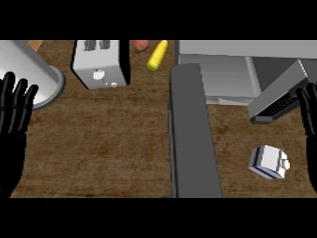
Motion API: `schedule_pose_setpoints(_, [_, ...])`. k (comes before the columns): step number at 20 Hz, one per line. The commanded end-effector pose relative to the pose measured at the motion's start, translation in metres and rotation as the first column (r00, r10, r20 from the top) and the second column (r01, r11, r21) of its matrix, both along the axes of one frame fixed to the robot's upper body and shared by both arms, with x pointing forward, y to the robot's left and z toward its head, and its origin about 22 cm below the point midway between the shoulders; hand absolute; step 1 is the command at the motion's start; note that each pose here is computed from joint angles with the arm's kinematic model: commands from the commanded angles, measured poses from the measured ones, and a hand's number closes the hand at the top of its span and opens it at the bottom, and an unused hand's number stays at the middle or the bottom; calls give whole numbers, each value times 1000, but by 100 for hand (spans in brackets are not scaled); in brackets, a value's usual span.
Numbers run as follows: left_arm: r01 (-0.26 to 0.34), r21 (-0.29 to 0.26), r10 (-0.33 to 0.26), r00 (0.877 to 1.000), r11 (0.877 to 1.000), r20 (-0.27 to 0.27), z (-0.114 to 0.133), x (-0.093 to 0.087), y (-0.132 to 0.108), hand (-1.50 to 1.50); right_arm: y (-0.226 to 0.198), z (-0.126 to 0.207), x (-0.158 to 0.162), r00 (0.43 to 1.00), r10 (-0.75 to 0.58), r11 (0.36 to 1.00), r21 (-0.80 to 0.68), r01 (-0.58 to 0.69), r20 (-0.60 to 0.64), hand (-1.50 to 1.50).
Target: Pick up the milk, place it into the microwave and close the microwave
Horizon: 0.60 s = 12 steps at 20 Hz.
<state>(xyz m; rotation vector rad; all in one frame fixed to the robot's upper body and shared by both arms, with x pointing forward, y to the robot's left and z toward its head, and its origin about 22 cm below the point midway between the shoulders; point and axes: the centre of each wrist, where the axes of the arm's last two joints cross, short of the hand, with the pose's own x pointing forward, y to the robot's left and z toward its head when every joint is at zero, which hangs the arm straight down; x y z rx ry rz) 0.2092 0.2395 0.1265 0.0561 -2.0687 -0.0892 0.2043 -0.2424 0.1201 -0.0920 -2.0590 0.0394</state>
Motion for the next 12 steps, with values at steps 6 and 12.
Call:
schedule_pose_setpoints(6, [64,36,-64,998,997,19,0,27,17,-150,-49,3,8,994,97,993,-66,-94,44,-150])
schedule_pose_setpoints(12, [4,-81,-12,995,997,-103,-31,5,1,-150,-37,-6,19,992,114,988,107,-107,-56,-150])
